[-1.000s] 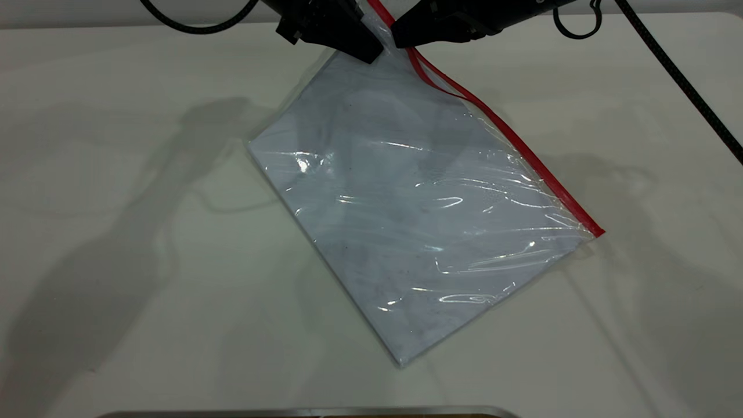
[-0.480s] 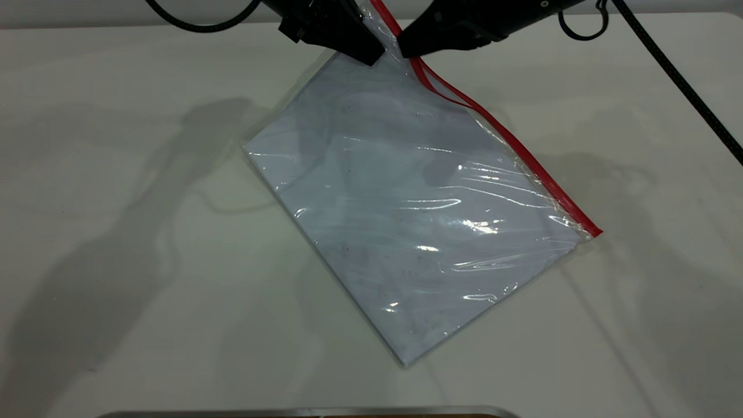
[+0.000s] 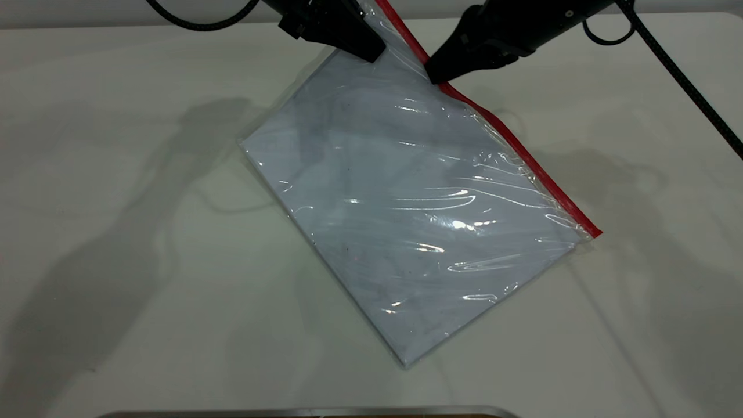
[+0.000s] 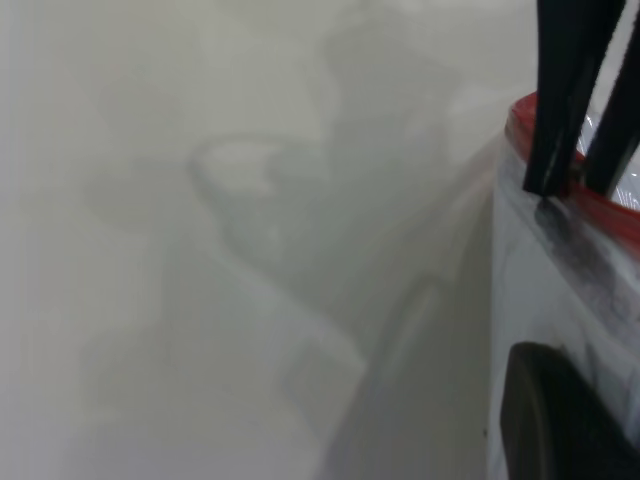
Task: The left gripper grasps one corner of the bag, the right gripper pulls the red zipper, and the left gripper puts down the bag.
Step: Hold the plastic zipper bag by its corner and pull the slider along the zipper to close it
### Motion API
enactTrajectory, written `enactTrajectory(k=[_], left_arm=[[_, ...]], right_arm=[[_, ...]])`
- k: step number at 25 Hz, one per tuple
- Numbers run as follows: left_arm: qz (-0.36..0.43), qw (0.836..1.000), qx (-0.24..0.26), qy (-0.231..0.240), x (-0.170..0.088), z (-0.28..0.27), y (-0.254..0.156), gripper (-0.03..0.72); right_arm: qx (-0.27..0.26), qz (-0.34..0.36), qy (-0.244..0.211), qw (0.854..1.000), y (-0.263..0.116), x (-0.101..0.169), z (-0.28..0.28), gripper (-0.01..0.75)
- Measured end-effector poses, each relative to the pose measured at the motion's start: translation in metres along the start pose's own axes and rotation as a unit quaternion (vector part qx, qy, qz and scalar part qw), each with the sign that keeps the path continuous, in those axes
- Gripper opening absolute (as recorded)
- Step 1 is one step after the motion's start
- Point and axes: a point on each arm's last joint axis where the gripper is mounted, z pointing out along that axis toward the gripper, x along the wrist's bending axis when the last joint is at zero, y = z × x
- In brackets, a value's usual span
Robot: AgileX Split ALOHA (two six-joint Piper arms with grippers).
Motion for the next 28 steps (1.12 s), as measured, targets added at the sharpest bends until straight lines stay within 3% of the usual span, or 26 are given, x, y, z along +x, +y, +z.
enactTrajectory(k=[16, 28], left_arm=[[-0.018, 1.000, -0.012, 0.008, 0.005, -0.018, -0.011, 0.052], [-0.030, 0.999, 0.017, 0.014, 0.008, -0.028, -0.023, 0.052]], right_arm=[[0.115, -0.013, -0.020, 0.993, -0.022, -0.010, -0.008, 0.037], [0.224, 0.015, 0.011, 0.974, -0.042, -0.003, -0.015, 0.037]])
